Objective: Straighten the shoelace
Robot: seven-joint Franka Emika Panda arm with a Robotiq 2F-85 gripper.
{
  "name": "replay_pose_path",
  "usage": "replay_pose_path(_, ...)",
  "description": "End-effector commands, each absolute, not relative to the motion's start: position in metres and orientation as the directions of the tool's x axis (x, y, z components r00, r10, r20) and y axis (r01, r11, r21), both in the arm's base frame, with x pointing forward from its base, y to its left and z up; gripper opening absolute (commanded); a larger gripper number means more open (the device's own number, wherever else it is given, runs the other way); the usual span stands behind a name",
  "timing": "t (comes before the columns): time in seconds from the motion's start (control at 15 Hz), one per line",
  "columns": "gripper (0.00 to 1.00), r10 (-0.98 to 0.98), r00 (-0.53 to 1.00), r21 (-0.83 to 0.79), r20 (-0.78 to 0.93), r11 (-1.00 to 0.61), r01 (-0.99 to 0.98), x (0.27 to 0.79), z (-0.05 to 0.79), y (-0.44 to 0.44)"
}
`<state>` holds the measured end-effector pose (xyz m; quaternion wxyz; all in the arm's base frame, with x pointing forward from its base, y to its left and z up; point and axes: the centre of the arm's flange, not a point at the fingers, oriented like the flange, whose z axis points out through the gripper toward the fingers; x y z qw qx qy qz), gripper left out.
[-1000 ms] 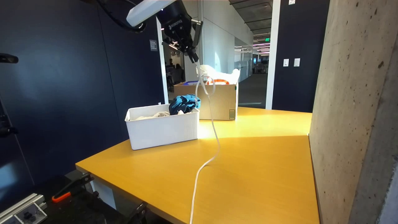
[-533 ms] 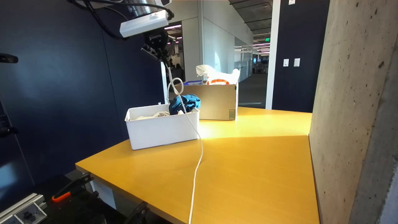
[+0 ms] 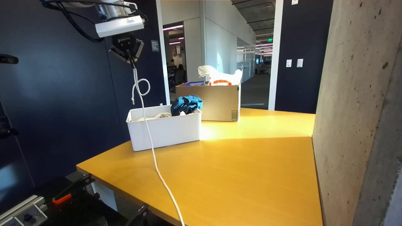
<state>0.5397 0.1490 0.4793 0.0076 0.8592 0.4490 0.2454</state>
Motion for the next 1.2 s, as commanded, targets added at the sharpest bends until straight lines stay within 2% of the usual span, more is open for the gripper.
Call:
replay_pose_path(0.0, 0.01, 0.87, 0.306, 0.266, 0.387, -0.423, 0.866, 0.524, 0.529, 0.176)
replay_pose_path(0.27, 0.01, 0.94, 0.107, 0.331, 0.323, -0.218, 0.918, 0.554, 0.573, 0.211)
replay_pose_path(0.47, 0.01, 0.958, -0.043, 0.381, 0.282, -0.071, 0.922, 0.598, 0.598, 0.186)
replay_pose_path(0.87, 0.01, 0.957, -0.076, 0.386, 0.28, -0.04, 0.922, 0.694, 0.568, 0.079)
replay_pose_path(1.13, 0.01, 0.953, -0.052, 0.333, 0.297, -0.052, 0.942, 0.724, 0.511, 0.016)
